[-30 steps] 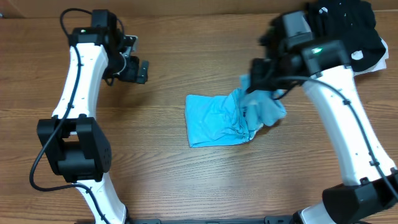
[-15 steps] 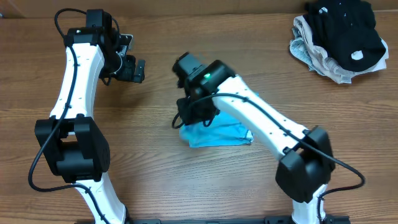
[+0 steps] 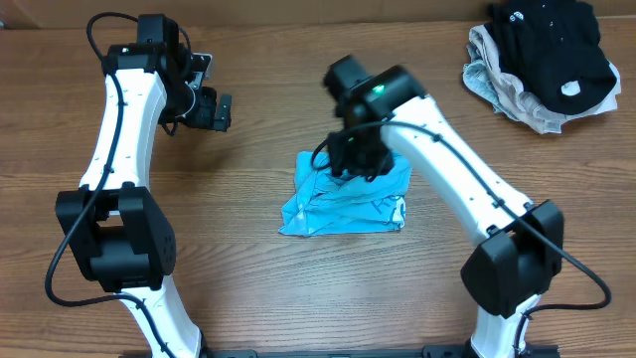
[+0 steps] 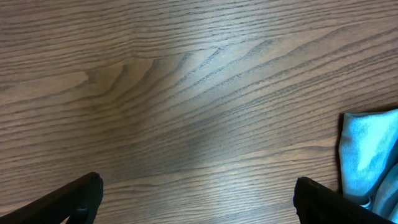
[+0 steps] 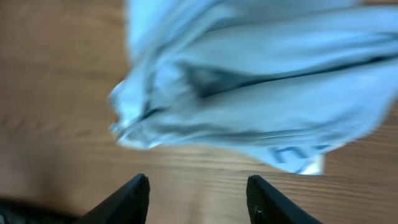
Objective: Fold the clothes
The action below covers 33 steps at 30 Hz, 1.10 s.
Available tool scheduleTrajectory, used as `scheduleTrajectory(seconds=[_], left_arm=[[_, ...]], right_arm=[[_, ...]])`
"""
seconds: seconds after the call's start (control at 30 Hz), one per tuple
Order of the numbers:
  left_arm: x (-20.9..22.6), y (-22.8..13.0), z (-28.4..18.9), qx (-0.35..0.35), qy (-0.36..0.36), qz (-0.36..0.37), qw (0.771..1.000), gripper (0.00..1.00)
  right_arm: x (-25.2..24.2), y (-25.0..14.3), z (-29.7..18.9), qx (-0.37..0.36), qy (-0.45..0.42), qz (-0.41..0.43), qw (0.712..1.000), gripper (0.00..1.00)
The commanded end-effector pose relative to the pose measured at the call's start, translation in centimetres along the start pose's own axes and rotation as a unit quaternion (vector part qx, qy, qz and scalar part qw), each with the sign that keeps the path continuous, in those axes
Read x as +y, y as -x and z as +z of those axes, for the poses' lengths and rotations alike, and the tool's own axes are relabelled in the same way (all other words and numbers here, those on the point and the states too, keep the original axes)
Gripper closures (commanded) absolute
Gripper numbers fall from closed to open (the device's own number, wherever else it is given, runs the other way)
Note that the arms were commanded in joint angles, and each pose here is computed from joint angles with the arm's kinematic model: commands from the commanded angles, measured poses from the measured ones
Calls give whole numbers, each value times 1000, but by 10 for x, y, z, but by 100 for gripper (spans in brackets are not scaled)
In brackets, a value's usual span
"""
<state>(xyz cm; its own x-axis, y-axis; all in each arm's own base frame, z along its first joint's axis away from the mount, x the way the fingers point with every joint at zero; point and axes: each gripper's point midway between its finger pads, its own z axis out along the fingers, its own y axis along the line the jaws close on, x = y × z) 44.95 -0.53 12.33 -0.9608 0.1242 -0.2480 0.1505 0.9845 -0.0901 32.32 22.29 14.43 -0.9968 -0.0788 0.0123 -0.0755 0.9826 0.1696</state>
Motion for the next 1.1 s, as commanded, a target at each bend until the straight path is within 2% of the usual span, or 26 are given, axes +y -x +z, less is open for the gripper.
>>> scheduleTrajectory(seconds=[0.0, 0.33, 0.47, 0.73, 0.9, 1.07], left_arm=[[-3, 1, -1, -3, 0, -2, 1000, 0], [-2, 6, -1, -13, 2, -1, 1000, 0], [-1, 9, -1, -20, 3, 1, 1000, 0], [-2, 7, -1, -16, 3, 0, 1000, 0], [-2, 5, -1, -12, 3, 0, 1000, 0], [-2, 5, -1, -12, 3, 0, 1000, 0]], right_arm=[[-41, 8, -2, -15, -37, 65, 997, 42], [-100, 8, 17, 18, -44, 148, 988, 41], [-108, 6, 30, 23, -45, 178, 983, 37], [-107, 14, 61, 7, -17, 176, 984, 36], [-111, 12, 68, 7, -16, 181, 983, 39], [-110, 14, 68, 4, -15, 178, 984, 53]])
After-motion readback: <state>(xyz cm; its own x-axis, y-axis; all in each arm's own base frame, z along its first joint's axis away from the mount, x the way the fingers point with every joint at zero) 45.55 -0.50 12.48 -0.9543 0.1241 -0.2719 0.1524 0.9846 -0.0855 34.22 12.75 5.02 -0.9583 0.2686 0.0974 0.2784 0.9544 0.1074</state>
